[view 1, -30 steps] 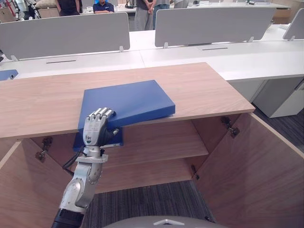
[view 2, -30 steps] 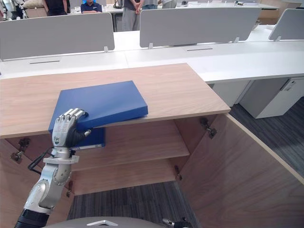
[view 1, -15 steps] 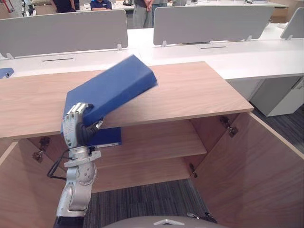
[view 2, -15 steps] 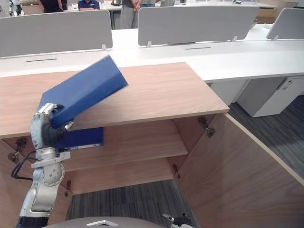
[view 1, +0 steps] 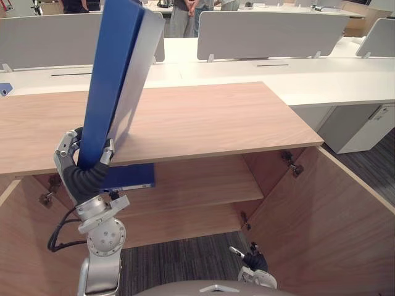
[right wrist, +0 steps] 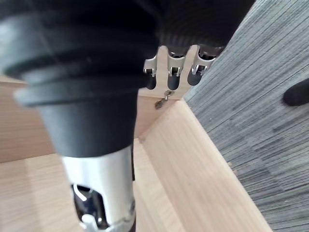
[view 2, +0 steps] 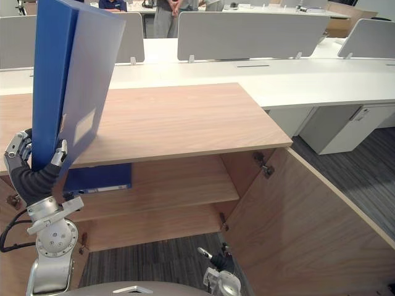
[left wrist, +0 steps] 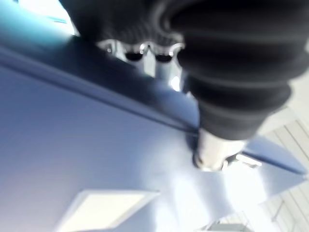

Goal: Walk over to the cabinet, pick up the folder, carry it to the office cabinet, place the folder inside the office cabinet, then close the office cabinet door

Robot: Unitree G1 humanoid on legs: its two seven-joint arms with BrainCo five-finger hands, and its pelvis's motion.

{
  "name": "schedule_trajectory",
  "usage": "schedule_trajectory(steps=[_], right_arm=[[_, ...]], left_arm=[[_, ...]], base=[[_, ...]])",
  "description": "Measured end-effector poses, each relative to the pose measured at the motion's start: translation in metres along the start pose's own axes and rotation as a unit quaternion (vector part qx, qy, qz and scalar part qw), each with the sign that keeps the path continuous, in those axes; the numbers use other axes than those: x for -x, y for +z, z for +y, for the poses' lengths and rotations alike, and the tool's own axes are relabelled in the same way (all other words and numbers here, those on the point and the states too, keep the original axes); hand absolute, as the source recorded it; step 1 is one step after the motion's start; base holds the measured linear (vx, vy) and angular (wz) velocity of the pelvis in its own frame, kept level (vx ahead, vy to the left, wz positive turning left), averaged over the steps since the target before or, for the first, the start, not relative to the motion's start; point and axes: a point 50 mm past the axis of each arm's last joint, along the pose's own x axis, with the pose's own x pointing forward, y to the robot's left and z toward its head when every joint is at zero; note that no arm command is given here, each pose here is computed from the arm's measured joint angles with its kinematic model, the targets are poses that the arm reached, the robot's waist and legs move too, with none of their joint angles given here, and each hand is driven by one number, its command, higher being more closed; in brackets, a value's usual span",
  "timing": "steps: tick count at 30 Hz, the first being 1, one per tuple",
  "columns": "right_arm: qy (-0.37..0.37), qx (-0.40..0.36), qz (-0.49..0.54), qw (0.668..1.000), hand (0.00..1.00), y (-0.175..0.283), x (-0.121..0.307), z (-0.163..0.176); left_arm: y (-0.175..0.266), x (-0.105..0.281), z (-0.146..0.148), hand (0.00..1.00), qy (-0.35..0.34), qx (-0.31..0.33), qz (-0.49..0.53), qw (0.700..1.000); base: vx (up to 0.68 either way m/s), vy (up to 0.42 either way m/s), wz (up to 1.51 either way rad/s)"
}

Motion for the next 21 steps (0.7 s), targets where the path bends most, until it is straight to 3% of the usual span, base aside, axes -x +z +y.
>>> schedule_trajectory(steps=[10,15,21], right_arm=[[0.079,-0.076,-0.204,0.973,0.0,0.082,0.031,0.034],[0.128,-0.128,-0.357,0.917,0.0,0.144,0.065,0.045],[0.159,-0.161,-0.449,0.864,0.0,0.179,0.092,0.048]], left_arm=[[0.022,0.012,-0.021,1.0,-0.037,0.146,0.013,0.989],[0.032,0.011,-0.021,1.0,-0.042,0.194,0.002,0.98],[0.033,0.012,-0.022,1.0,-0.042,0.208,0.007,0.977]], base=[[0.0,-0.014,-0.08],[-0.01,-0.018,-0.1],[-0.01,-0.005,0.0]])
